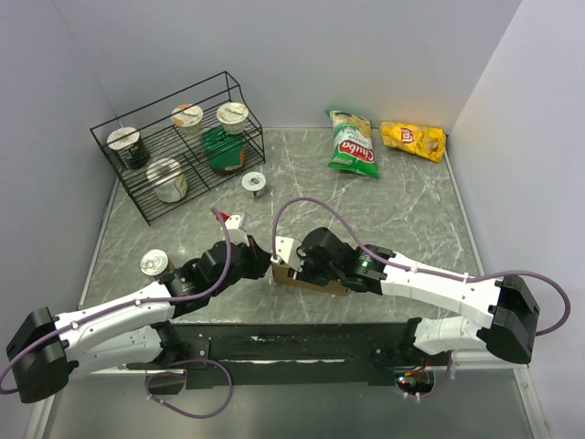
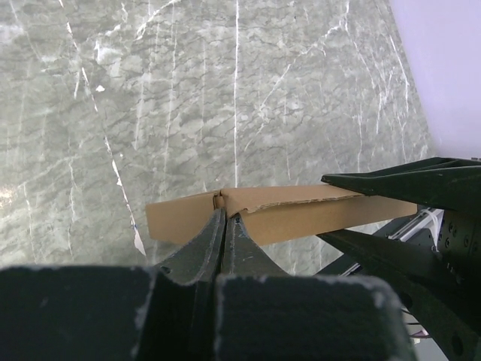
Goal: Fold the paper box
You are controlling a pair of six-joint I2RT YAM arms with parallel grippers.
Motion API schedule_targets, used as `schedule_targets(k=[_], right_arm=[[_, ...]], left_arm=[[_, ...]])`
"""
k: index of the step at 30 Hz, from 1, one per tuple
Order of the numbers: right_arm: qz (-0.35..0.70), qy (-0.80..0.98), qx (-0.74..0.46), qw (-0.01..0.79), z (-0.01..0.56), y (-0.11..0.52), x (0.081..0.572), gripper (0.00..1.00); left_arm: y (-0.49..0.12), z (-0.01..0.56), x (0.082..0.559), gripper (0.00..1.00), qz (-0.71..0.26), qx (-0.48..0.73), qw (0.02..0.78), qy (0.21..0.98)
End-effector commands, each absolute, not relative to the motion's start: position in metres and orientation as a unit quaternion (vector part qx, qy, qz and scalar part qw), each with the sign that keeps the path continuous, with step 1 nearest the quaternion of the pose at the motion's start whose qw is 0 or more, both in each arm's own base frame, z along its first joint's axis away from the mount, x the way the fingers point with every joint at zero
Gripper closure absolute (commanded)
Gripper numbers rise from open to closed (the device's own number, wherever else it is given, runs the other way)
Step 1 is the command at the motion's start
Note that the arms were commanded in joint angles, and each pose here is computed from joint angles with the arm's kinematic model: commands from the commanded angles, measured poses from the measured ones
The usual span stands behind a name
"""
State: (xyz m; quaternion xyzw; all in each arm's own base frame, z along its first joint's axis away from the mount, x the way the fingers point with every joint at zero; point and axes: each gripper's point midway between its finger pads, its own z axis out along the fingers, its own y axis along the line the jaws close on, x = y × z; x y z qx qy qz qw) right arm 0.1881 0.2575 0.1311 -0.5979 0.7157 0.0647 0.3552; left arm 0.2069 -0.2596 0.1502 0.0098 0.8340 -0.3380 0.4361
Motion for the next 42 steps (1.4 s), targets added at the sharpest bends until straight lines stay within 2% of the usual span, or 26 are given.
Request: schedule_targets(k=[1,7,10,13,14,16,17,21,25,26,29,34,42], right_arm=[[0.029,0.727,-0.594,0.343,0.129,0.239,0.191,0.63],[0.034,0.731,-0.584,0.352,0.135,0.24,0.194,0.63],[0.044,0.738,-0.571,0.357,0.14,0.245,0.193,0.6],[0.053,0.75,-0.55,0.365,0.147,0.247,0.194,0.48],[0.061,0.751,-0.543,0.371,0.155,0.251,0.195,0.34],[0.077,0.762,-0.522,0.376,0.166,0.253,0.192,0.24],[0.084,0.766,-0.514,0.376,0.171,0.253,0.19,0.2],[0.098,0.805,-0.446,0.379,0.192,0.235,0.184,0.16],[0.078,0.865,-0.336,0.363,0.199,0.188,0.192,0.19],[0.075,0.877,-0.315,0.355,0.198,0.174,0.19,0.25],[0.077,0.899,-0.254,0.349,0.2,0.15,0.19,0.33],[0.024,0.921,-0.223,0.318,0.189,0.114,0.185,0.44],[0.054,0.906,-0.271,0.322,0.191,0.128,0.187,0.51]], left_arm=[[-0.206,0.084,0.192,0.99,-0.194,0.014,0.386,0.902],[-0.206,0.089,0.193,0.99,-0.18,0.034,0.393,0.901],[-0.215,0.095,0.194,0.99,-0.185,0.049,0.397,0.898],[-0.218,0.098,0.197,0.99,-0.157,0.061,0.398,0.902],[-0.219,0.099,0.196,0.99,-0.15,0.065,0.399,0.902],[-0.219,0.102,0.2,0.99,-0.129,0.066,0.405,0.903],[-0.221,0.104,0.199,0.99,-0.127,0.072,0.405,0.903],[-0.225,0.106,0.2,0.99,-0.114,0.083,0.41,0.901],[-0.231,0.106,0.195,0.99,-0.112,0.098,0.41,0.9],[-0.231,0.106,0.194,0.99,-0.111,0.1,0.409,0.9],[-0.233,0.108,0.195,0.99,-0.109,0.101,0.41,0.9],[-0.238,0.109,0.194,0.99,-0.113,0.104,0.41,0.899],[-0.237,0.109,0.193,0.99,-0.112,0.106,0.41,0.899]])
